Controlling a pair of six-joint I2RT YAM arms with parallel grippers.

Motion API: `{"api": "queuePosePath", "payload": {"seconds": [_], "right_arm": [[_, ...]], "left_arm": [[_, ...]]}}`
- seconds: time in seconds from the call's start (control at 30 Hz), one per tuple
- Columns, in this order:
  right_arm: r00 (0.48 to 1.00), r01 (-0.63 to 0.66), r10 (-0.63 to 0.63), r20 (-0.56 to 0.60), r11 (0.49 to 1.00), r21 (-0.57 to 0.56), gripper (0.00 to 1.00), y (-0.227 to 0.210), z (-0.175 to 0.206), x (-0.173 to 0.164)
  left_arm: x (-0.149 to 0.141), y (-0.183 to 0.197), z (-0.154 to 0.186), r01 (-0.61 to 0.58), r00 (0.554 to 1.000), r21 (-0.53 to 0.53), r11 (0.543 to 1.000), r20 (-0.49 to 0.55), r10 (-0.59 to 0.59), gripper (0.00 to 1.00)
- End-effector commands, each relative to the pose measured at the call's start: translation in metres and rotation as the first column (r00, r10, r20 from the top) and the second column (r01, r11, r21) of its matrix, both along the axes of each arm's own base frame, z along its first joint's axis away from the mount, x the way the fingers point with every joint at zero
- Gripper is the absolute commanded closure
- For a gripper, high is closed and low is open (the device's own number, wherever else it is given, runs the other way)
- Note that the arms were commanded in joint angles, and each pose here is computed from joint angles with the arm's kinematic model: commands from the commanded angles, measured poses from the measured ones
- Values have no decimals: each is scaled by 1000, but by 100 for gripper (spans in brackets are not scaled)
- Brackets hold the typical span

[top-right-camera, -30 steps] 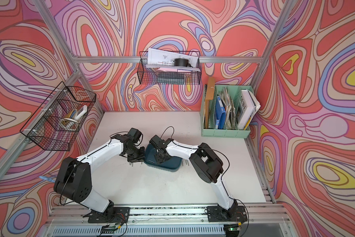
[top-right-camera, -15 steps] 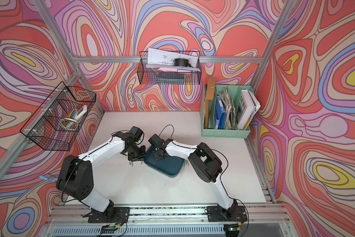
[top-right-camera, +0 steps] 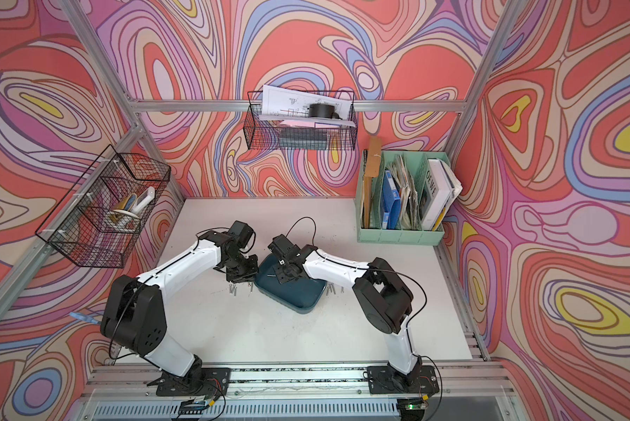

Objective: Take out the screws from the storage box
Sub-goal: Adjust the storage box at the center of the board.

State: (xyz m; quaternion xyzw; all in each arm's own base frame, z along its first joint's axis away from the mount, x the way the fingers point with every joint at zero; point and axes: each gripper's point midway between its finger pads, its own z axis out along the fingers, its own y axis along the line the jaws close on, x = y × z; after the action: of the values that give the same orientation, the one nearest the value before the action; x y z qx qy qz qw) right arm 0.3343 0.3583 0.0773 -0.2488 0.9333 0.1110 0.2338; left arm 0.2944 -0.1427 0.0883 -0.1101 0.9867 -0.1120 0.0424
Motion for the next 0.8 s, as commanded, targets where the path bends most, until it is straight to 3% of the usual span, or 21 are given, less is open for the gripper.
{"api": "queuePosePath", "payload": {"seconds": [0.0, 0.27, 0.43, 0.6, 0.77], "right_arm": [[999, 30, -30, -16, 999, -21, 58, -2, -5, 4], [998, 55, -56, -26, 998, -20, 58, -2, -8, 5], [995, 93, -94, 43, 995, 34, 59, -8, 20, 8], [977, 176, -183, 115, 982, 68, 59, -37, 56, 8], [938, 309, -317, 139, 948, 77, 59, -95, 77, 7]], "left_arm": [[-7, -2, -8, 7, 1000, -16, 1000, -12, -7, 74], [-6, 0, 0, 16, 1000, -19, 1000, 27, -16, 67], [5, 5, 40, 59, 985, -3, 998, 163, -58, 66], [15, -8, 75, 232, 930, 31, 972, 286, -231, 60], [20, -39, 60, 443, 855, 139, 886, 232, -464, 57]]}}
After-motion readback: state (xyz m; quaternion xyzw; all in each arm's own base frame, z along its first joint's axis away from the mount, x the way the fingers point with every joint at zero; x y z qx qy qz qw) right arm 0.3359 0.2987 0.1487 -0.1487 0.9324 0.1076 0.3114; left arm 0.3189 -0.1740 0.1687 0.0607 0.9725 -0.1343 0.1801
